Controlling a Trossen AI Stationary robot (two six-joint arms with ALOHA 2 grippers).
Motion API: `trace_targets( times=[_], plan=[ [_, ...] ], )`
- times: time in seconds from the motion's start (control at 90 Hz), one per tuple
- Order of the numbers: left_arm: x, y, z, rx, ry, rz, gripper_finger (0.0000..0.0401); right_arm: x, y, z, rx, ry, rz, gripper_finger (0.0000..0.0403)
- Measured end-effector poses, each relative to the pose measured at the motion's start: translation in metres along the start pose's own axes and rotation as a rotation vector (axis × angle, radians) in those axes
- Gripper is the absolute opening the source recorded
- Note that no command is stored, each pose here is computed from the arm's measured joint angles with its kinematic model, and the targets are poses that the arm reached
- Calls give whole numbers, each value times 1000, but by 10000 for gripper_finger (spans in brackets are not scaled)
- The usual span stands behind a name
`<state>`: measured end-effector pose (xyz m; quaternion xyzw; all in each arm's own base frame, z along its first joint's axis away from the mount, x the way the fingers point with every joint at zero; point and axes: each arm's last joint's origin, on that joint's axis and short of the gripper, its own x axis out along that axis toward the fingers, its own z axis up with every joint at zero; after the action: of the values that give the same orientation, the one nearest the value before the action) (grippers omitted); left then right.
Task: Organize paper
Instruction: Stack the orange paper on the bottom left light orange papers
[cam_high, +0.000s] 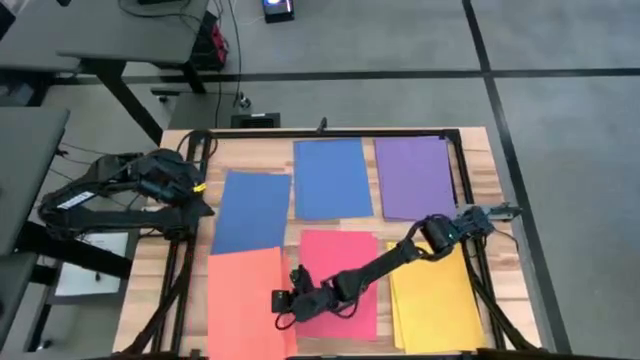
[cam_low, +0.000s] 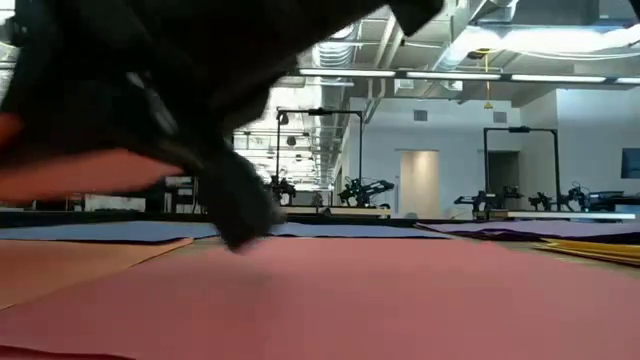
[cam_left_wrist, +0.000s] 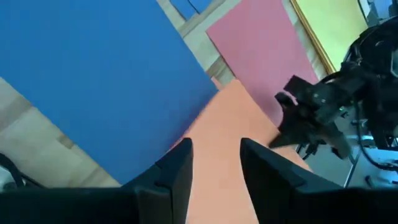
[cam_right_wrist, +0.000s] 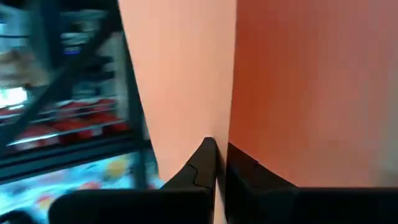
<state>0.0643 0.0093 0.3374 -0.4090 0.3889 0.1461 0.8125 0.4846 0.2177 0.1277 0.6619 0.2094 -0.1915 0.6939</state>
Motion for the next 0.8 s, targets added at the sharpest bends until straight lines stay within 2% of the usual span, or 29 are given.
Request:
trace_targets(
  times=[0.367, 0.511, 0.656, 0.8],
  plan=[
    [0, 1, -2, -24, 17, 14, 118, 1, -2, 3, 50, -28, -22, 7],
    [0, 1, -1, -24, 17, 14, 118, 1, -3, 3, 36, -28, -30, 50],
    [0, 2, -1, -26, 1, 30, 118, 0, -9, 5, 49, -39, -93, 104],
    [0, 2, -1, -31, -5, 36, 118, 0, -8, 1, 31, 26, -95, 139]
  ],
)
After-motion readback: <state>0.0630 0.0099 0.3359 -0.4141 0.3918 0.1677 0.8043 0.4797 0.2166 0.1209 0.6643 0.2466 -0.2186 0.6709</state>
